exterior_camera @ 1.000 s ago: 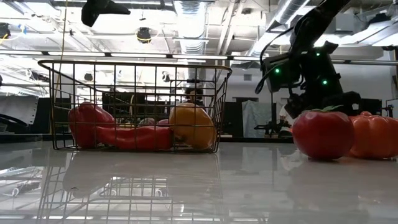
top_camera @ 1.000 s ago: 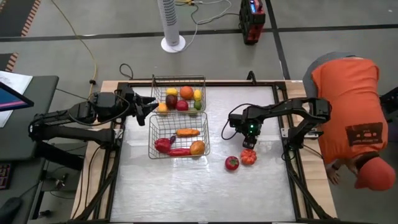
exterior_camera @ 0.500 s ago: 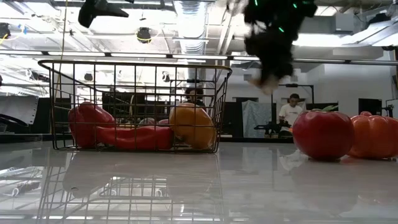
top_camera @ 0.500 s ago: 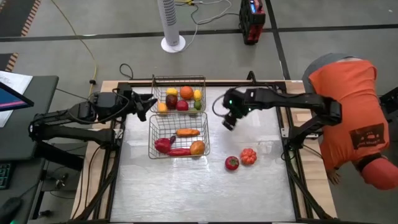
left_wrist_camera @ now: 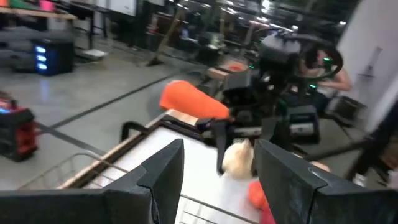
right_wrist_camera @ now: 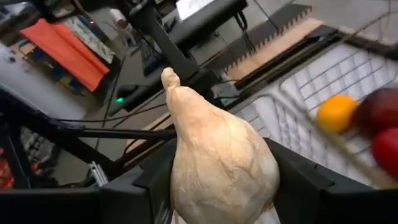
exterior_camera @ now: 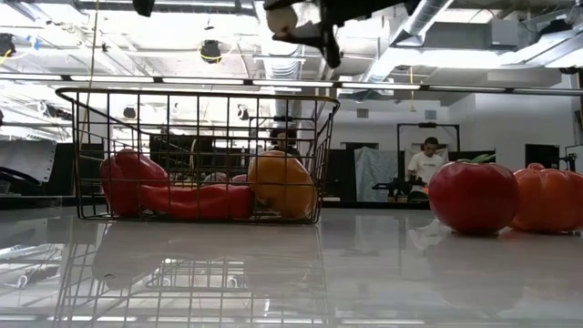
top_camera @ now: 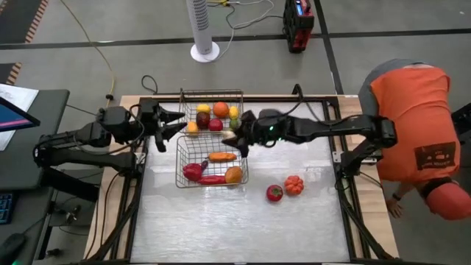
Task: Sort produce into baskets
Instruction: Put the white garlic into the bottom mesh basket, then put the red tomato into the top mesh basket
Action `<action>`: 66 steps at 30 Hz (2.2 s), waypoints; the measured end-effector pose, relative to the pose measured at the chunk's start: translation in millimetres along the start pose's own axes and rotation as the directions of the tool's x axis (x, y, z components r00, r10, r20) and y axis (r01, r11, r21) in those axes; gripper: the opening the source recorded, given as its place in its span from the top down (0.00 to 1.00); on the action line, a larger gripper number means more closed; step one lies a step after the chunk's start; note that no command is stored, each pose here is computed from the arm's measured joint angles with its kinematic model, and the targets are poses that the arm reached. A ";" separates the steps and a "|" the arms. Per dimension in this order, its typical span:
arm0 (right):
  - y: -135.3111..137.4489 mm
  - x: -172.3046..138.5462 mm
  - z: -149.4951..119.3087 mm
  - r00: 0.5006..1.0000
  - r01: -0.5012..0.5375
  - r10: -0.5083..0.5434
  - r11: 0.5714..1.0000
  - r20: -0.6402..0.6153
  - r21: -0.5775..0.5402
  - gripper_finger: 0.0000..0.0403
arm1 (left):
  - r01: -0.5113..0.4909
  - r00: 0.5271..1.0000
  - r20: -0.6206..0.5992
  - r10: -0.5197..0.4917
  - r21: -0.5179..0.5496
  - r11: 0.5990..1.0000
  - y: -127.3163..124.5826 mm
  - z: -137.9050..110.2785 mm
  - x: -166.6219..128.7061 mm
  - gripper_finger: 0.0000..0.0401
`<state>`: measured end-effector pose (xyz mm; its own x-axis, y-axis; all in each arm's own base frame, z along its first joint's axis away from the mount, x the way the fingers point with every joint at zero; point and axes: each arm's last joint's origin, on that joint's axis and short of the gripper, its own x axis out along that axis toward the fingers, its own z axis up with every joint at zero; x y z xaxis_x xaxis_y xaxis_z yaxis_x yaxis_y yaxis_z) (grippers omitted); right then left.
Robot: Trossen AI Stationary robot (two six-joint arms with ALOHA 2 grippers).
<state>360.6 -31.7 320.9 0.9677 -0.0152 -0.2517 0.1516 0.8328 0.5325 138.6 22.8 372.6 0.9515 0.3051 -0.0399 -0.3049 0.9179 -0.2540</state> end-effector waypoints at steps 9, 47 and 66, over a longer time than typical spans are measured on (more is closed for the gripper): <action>-4.0 36.1 -52.2 0.975 0.089 -0.036 0.968 -0.221 0.236 0.27 | 0.164 0.986 -0.027 -0.164 0.016 0.986 -3.3 1.2 -10.2 0.54; 33.5 -56.6 -117.3 0.543 0.029 -0.298 0.941 -0.785 -0.336 0.10 | -0.199 0.980 -0.041 0.197 -0.043 0.979 4.9 -9.6 15.6 0.54; 18.1 -17.7 -193.9 0.323 -0.132 -0.439 0.856 -0.839 -0.499 0.02 | -0.145 0.985 -0.101 0.138 -0.068 0.987 2.4 -16.0 26.1 0.54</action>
<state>307.1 91.0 178.4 0.0769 0.0940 -0.9926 -0.0989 0.9914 0.0862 163.3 28.9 355.5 0.8994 0.4018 -0.1720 -0.4366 0.8444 -0.3104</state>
